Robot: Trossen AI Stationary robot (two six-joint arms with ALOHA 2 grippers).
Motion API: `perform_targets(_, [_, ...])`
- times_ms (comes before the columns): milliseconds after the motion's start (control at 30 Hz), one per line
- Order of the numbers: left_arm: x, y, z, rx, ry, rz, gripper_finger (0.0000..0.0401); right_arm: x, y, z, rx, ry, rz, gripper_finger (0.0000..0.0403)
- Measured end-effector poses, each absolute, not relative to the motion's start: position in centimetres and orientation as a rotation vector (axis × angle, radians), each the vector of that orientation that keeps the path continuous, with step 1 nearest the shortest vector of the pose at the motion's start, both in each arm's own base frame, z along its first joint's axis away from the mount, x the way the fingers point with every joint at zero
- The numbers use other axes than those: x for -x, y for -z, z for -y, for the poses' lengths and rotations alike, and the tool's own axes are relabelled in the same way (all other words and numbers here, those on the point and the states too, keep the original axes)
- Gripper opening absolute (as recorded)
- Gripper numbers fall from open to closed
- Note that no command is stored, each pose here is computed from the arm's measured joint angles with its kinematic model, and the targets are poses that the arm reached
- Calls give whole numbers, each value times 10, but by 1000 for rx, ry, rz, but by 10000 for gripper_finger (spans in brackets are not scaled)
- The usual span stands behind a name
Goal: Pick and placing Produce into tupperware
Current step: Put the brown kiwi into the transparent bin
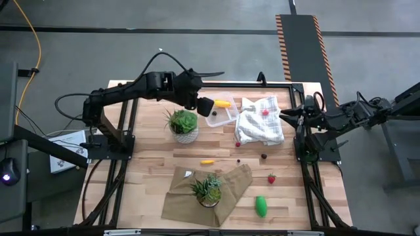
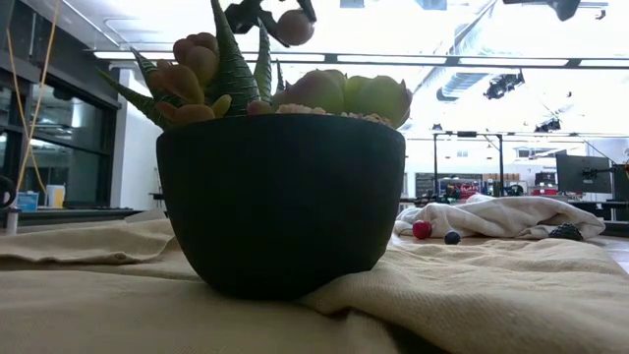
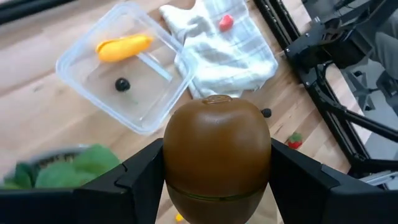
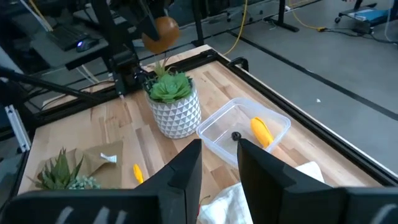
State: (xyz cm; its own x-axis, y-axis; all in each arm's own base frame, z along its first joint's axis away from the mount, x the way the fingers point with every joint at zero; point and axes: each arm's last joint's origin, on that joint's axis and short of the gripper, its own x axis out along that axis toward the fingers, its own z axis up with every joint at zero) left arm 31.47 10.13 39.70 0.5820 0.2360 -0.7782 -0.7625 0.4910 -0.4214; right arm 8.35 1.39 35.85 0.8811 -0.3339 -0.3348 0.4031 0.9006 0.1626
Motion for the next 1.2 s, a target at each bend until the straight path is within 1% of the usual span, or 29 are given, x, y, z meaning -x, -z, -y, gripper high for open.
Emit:
perform_targets(533, [-300, -398, -141, 578, -596, -771, 228, -83, -359, -11, -312, 494, -247, 94])
perform_targets(833, [-292, -399, -162, 445, -516, -786, 230, -82, -360, -9, -344, 575, -200, 94])
perform_targets(1033, [-294, -388, -177, 396, -500, -828, 231, -85, -360, -9, -345, 627, -181, 94])
perform_targets(1200, [-307, -371, -184, 358, -475, -884, 233, -92, -358, -11, -320, 664, -194, 94])
